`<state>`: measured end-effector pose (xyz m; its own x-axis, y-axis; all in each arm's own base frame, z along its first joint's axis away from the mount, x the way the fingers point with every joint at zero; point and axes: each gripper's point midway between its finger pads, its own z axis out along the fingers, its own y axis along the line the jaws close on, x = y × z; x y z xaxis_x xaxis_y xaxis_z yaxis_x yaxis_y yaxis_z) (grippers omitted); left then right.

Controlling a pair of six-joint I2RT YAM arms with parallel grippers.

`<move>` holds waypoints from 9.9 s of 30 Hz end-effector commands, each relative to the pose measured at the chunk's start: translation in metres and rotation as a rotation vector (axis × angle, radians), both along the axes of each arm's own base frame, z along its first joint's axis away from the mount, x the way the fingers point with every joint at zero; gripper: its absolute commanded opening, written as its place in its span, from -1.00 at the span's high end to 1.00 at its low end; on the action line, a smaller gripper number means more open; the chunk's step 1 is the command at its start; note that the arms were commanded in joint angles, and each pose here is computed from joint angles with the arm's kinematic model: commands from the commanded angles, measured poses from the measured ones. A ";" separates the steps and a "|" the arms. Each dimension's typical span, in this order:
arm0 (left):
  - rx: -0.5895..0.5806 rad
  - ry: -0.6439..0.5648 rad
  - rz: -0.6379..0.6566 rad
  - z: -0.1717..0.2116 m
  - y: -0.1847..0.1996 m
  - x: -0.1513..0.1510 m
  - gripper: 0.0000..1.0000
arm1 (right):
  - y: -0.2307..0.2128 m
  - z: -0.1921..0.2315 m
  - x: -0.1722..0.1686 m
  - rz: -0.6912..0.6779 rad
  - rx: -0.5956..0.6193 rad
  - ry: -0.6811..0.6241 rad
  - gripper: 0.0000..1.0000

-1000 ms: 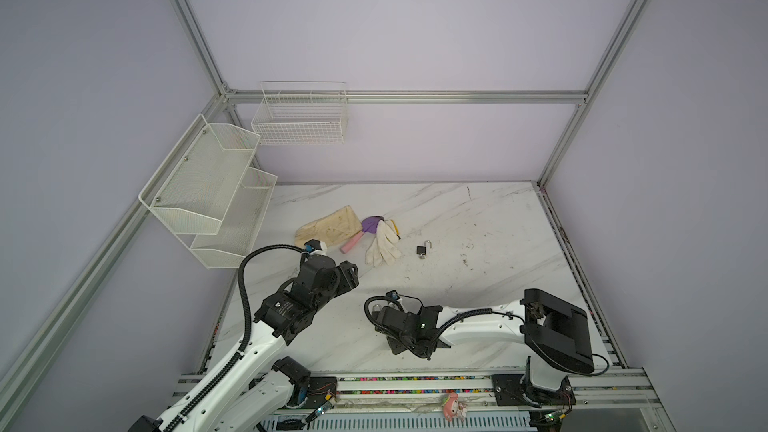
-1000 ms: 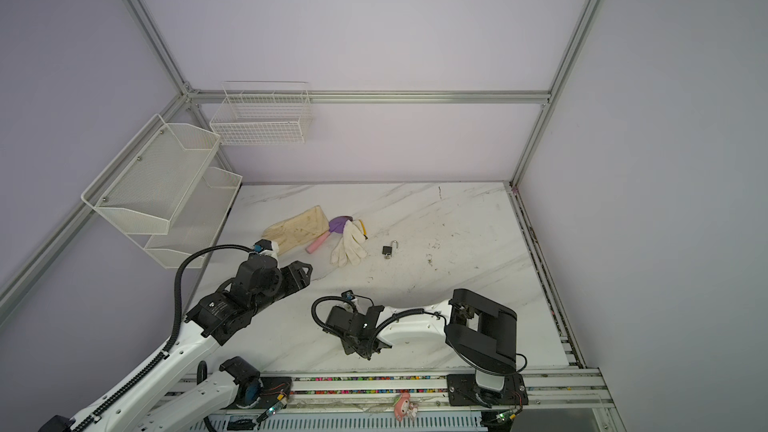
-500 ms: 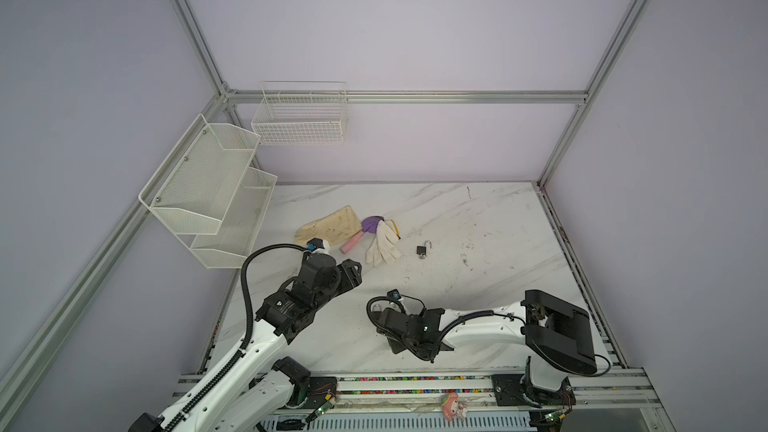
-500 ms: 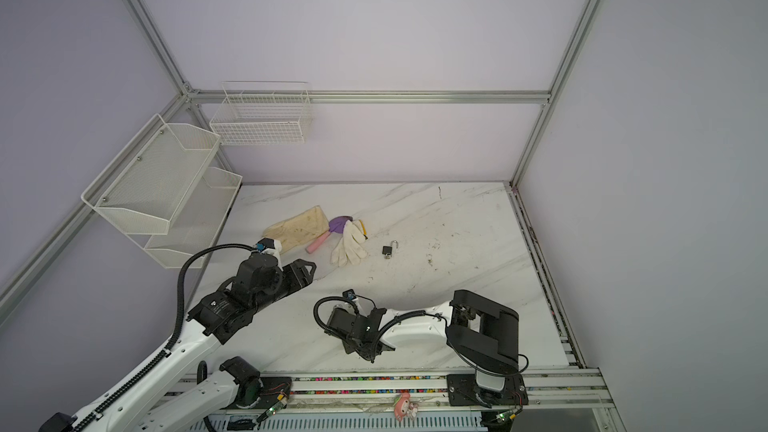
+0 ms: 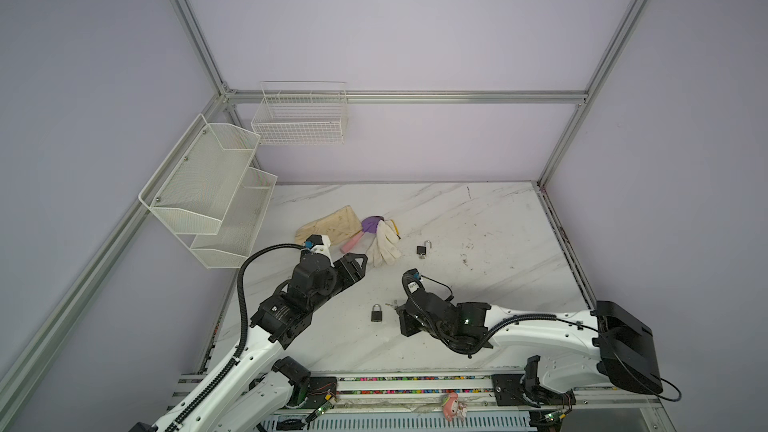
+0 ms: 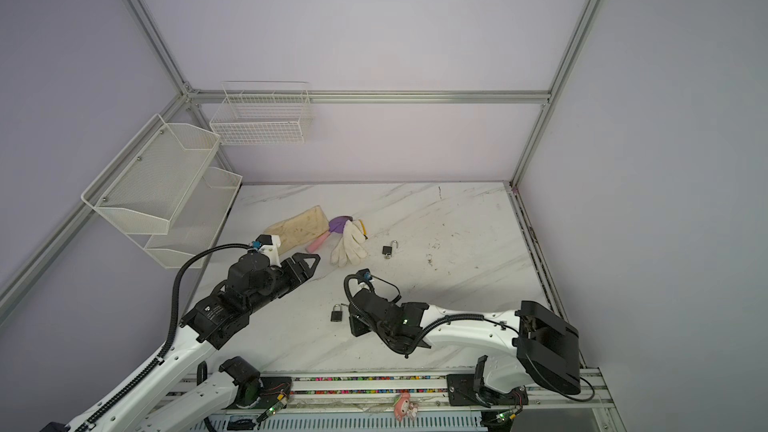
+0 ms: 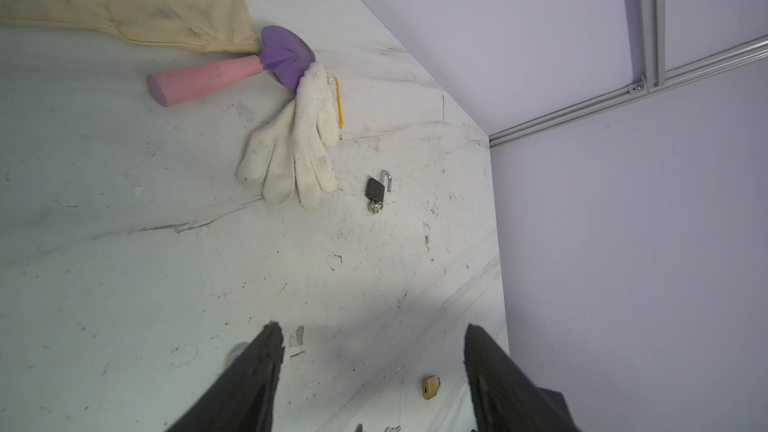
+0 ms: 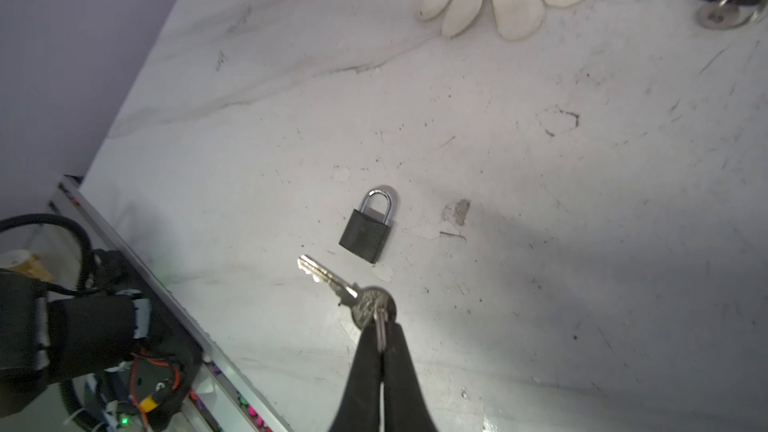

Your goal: Unlock with the key

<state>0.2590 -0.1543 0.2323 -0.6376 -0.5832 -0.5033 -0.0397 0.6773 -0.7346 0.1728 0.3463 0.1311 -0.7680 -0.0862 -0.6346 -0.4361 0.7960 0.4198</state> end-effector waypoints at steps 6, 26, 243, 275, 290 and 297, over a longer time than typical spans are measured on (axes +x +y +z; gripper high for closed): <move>-0.074 -0.190 -0.135 0.019 -0.053 0.007 -0.29 | -0.007 0.077 0.022 0.022 0.254 -0.064 1.00; -0.071 -0.285 -0.316 0.008 -0.098 0.001 0.26 | -0.014 0.117 0.054 -0.071 0.351 -0.087 1.00; 0.413 0.552 0.077 -0.087 -0.038 0.049 0.93 | 0.049 -0.015 0.047 -0.187 0.705 0.255 1.00; 0.344 0.534 0.160 -0.081 -0.031 0.048 0.94 | 0.065 0.000 0.065 -0.303 0.795 0.215 1.00; 0.313 0.540 0.153 -0.080 -0.035 0.045 0.94 | 0.068 -0.002 0.071 -0.322 0.785 0.200 1.00; 0.301 0.541 0.139 -0.079 -0.040 0.042 0.94 | 0.067 0.000 0.077 -0.350 0.767 0.172 1.00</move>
